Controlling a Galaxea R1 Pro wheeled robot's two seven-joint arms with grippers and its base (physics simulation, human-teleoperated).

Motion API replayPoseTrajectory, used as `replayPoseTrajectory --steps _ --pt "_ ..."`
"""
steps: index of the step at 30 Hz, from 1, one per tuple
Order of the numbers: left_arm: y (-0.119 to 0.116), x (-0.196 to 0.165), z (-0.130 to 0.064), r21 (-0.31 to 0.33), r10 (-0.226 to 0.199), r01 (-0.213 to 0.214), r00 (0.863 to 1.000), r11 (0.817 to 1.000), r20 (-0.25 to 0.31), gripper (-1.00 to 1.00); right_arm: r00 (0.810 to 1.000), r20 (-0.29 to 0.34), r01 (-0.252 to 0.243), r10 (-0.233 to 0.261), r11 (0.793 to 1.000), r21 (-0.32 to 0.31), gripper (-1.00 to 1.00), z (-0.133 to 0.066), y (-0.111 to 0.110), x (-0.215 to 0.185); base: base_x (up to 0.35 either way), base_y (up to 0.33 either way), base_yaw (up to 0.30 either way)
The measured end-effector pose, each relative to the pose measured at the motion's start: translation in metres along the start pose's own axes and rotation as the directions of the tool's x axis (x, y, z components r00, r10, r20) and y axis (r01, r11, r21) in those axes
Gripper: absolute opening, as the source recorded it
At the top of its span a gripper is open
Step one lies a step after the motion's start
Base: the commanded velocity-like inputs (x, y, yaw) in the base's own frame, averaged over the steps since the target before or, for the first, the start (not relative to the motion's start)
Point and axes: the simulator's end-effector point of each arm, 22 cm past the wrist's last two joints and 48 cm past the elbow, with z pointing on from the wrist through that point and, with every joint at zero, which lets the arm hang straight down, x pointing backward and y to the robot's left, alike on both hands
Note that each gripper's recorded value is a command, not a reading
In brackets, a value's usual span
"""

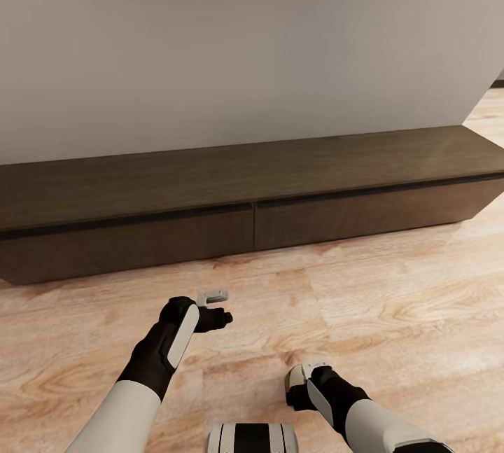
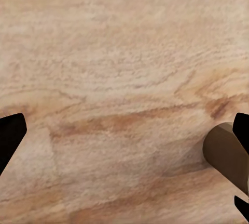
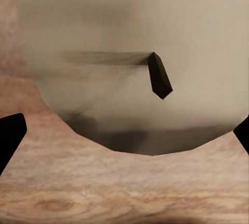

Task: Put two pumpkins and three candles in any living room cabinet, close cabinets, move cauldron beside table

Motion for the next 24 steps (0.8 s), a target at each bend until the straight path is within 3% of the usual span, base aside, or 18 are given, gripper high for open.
replayPoseTrajectory --steps 24 --pt "0.0002 -0.0003 0.0 -0.001 0.001 -0.001 1.0 1.0 0.001 1.0 1.0 0.001 0.0 0.0 1.0 -0.003 1.0 0.0 0.0005 -0.0002 0.0 0.0 0.0"
